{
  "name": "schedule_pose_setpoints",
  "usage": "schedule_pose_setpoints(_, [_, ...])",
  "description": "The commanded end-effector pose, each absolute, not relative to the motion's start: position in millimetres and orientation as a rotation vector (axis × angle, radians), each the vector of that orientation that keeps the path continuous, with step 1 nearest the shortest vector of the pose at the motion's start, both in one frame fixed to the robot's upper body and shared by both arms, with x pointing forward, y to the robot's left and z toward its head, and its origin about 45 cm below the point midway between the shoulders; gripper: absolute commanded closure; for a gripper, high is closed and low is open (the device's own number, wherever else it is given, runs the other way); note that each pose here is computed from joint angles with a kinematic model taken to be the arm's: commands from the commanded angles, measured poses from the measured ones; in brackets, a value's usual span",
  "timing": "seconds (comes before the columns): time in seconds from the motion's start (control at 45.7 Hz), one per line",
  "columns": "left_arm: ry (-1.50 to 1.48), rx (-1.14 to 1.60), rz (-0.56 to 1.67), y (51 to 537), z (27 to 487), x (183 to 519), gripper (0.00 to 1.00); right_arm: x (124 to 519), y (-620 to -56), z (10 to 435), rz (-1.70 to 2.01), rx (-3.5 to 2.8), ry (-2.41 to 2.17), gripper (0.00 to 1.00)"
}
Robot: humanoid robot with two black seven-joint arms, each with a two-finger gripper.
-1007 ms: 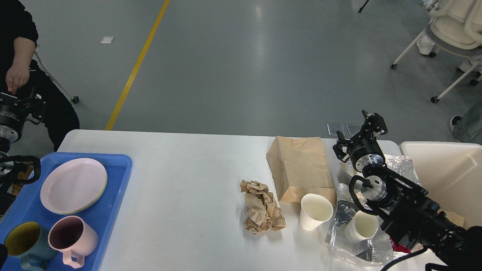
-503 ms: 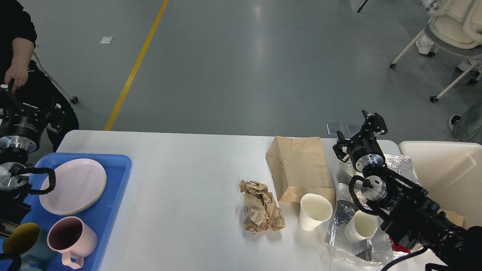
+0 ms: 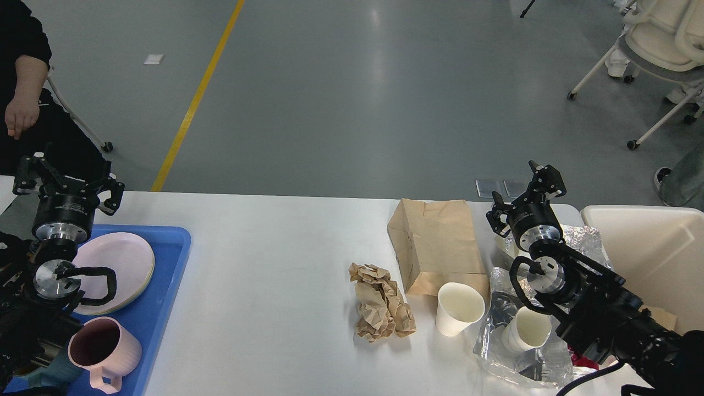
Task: Tidy desktop
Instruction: 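Lower the left gripper toward the mugs on the tray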
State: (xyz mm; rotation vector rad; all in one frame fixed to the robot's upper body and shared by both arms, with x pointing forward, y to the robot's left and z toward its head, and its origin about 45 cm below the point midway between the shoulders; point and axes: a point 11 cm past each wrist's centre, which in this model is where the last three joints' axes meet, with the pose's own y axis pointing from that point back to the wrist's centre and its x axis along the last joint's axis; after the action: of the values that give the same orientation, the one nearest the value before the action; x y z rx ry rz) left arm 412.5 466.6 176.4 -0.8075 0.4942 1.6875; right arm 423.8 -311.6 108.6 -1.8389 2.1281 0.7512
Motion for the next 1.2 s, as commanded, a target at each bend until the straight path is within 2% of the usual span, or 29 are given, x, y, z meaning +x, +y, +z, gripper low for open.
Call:
schedule_pose_setpoints(0.0, [0.406, -0.908, 1.705, 468.6, 180.8, 407.4, 0.04, 423.5, -310.9, 108.0, 0.754, -1.839, 2.127, 0.00])
schedule_pose_setpoints(0.109, [0.396, -0.969, 1.740, 457.5, 155.6, 389.8, 0.04, 423.9, -311.2, 108.5, 0.752, -1.839, 2.128, 0.00])
schedule_pose_setpoints(1.182, [0.361, -1.039, 1.701, 449.2, 154.8, 385.4, 0.04, 424.0, -311.5, 108.9, 0.751, -1.839, 2.128, 0.00])
